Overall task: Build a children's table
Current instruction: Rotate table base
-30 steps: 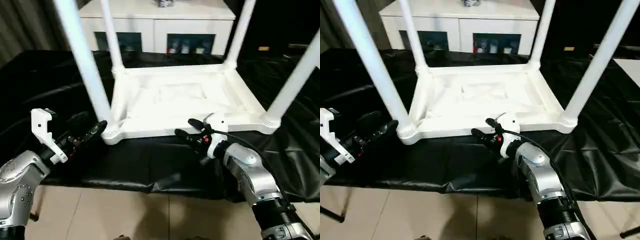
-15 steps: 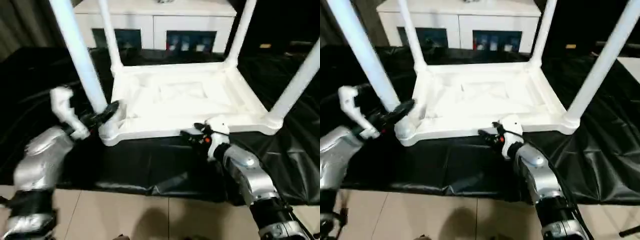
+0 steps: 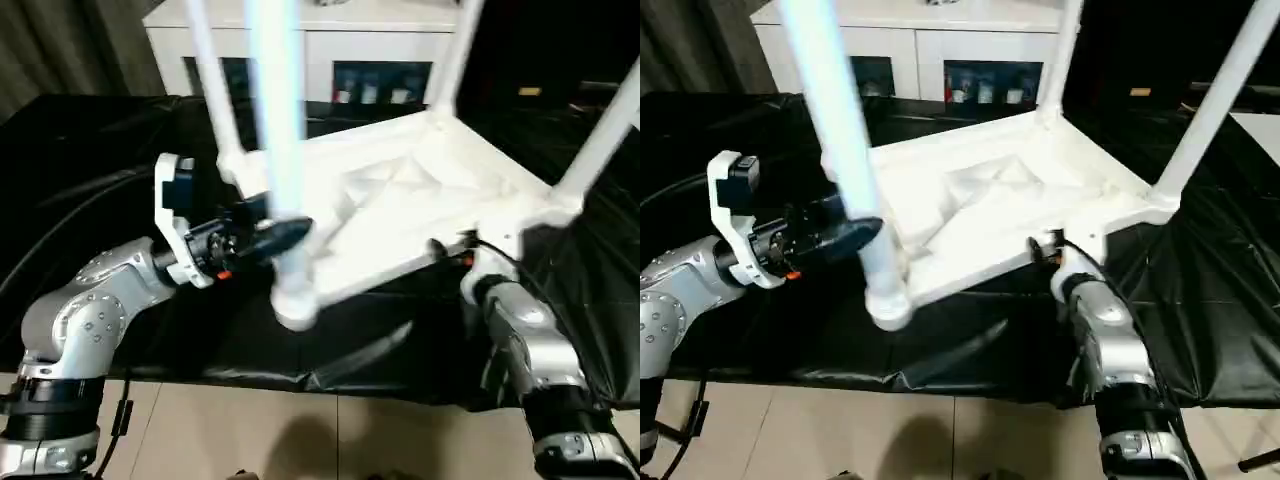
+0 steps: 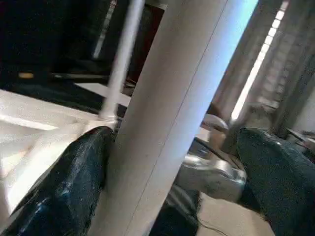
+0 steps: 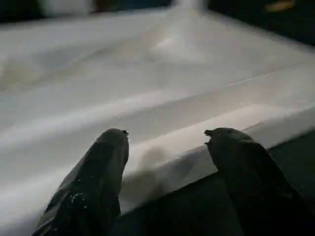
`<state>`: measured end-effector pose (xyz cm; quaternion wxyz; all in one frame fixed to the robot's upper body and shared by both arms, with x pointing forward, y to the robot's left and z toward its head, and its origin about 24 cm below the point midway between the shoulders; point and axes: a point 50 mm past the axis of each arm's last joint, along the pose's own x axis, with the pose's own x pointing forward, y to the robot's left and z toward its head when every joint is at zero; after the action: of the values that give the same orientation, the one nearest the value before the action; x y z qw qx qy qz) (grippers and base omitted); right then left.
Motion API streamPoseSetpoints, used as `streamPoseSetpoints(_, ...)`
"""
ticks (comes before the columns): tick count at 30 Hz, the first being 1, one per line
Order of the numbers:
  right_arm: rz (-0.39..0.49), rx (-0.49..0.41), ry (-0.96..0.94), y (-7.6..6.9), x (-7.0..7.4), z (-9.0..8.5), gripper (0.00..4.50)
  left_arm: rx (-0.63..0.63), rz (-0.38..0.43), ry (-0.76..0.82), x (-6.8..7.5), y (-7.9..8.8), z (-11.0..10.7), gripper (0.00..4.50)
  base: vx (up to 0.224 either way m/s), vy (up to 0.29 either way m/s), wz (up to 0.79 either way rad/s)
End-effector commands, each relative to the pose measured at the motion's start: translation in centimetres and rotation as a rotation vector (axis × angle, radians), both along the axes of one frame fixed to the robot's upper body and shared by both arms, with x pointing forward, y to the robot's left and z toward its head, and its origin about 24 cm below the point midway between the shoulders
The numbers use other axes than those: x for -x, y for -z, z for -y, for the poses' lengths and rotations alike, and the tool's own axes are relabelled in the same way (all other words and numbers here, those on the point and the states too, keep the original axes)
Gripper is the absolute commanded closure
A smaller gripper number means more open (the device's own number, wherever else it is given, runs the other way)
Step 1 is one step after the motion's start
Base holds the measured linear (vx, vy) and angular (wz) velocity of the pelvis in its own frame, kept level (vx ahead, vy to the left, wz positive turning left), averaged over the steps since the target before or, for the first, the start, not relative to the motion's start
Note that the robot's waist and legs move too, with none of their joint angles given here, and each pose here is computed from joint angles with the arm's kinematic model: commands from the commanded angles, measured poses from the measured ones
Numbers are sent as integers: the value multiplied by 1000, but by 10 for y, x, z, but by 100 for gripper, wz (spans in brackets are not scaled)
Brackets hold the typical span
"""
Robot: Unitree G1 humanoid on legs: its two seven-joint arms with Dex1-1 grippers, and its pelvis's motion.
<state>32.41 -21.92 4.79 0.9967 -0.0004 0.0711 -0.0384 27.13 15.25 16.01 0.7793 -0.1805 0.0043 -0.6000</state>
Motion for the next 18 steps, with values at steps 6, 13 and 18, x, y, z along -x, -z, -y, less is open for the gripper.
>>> streamPoseSetpoints(6,-74,101,207,8,0,43,149,13,5,69,6,-5,16,8,0,0,0)
streamPoseSetpoints(13,-115,128,239,13,-4,60,149,28,20,91,7,-10,31,8,0,0,0)
streamPoseSetpoints(18,-182,68,57,25,-13,41,149,3,39,65,3,-7,43,8,0,0,0)
